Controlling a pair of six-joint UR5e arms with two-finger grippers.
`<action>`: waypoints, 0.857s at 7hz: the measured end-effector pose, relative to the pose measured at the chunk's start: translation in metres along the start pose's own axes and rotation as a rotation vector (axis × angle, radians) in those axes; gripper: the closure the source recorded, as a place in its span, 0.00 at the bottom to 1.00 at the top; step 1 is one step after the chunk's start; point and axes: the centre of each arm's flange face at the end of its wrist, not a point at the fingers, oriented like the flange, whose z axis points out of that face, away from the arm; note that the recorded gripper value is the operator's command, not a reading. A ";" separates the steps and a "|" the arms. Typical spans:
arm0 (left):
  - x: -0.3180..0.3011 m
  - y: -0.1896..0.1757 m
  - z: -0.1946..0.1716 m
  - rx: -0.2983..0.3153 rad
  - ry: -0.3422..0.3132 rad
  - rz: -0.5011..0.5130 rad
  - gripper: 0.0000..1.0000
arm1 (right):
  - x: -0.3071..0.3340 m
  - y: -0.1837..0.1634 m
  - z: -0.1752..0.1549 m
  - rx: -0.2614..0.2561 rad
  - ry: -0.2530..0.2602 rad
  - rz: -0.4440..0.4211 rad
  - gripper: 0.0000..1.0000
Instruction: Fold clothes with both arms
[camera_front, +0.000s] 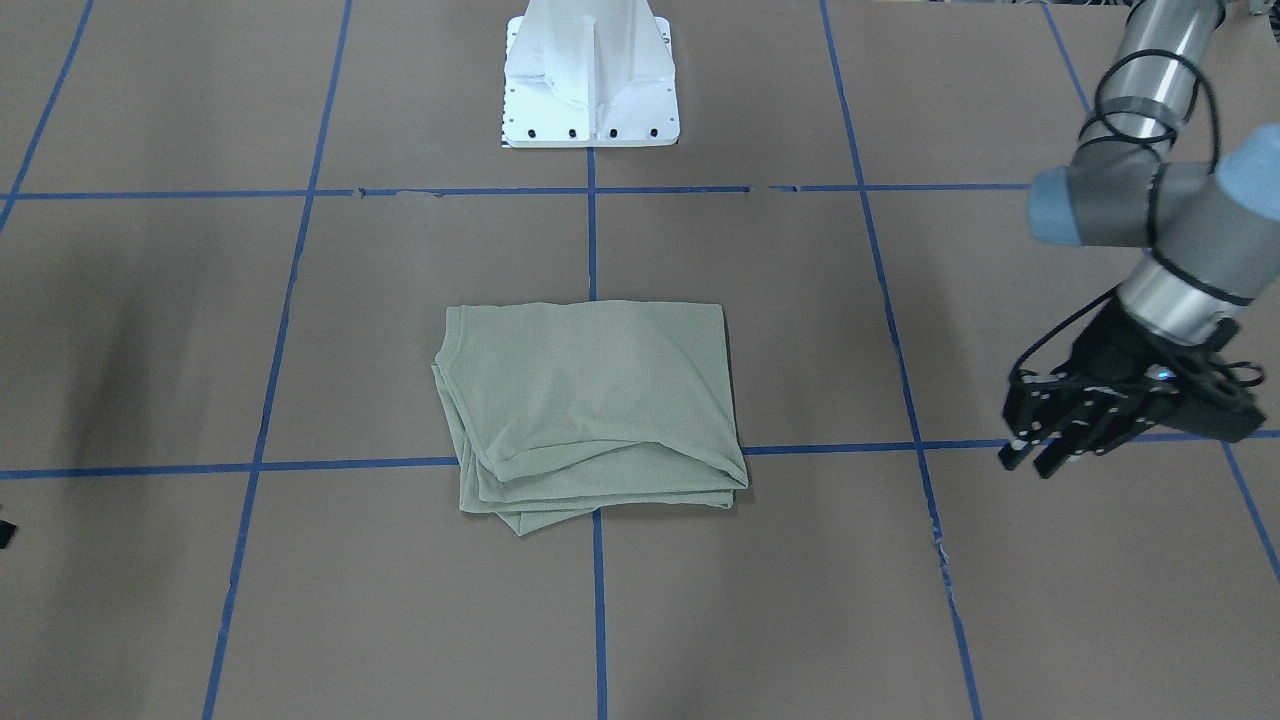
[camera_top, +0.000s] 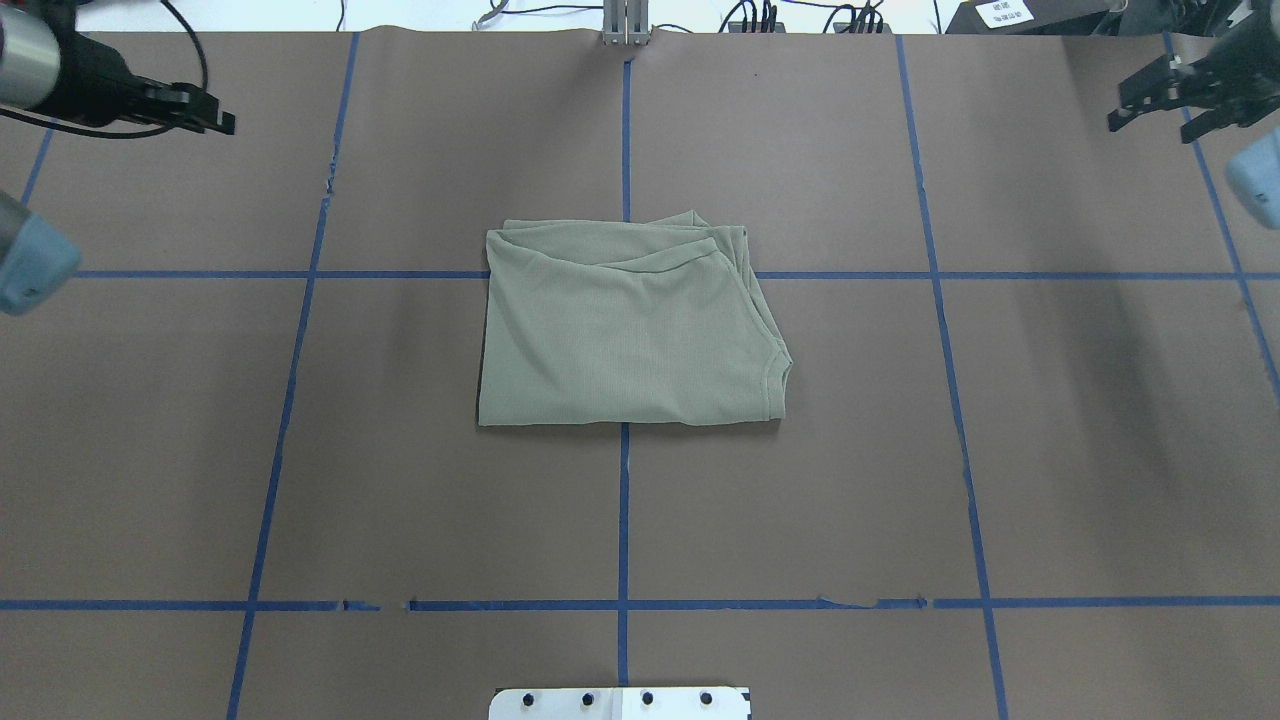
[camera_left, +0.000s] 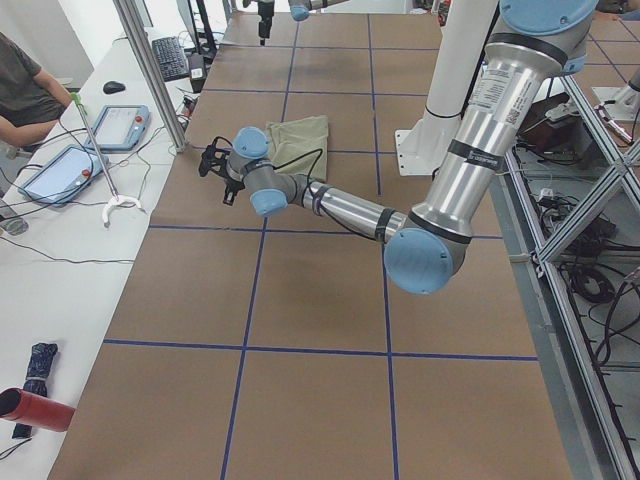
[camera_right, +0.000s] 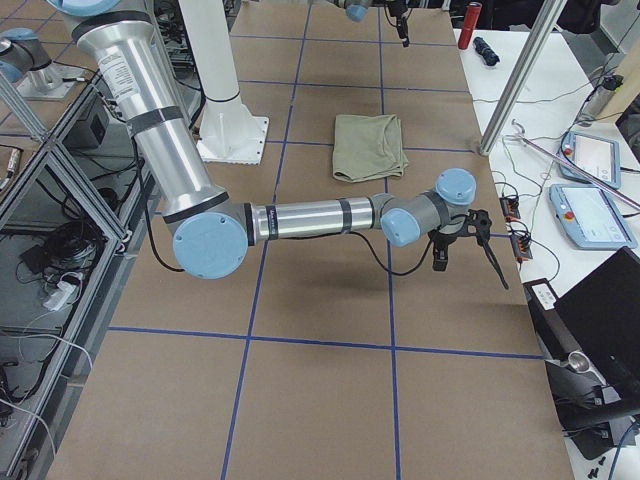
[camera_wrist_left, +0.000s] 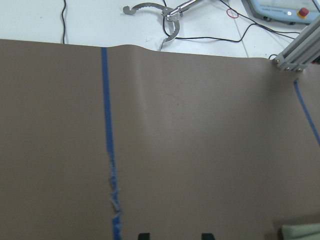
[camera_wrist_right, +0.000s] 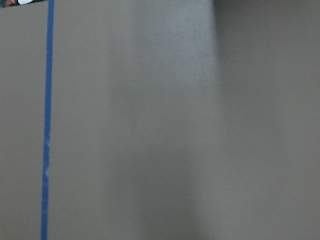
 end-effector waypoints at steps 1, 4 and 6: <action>-0.032 -0.011 -0.038 -0.037 -0.021 0.058 0.51 | 0.029 0.002 -0.022 -0.027 0.023 -0.051 0.00; -0.070 -0.005 -0.131 -0.113 -0.106 0.155 0.38 | 0.066 0.019 -0.038 -0.071 0.050 -0.127 0.00; -0.085 0.033 -0.147 -0.166 -0.129 0.137 0.00 | 0.076 0.067 -0.050 -0.083 0.048 -0.117 0.00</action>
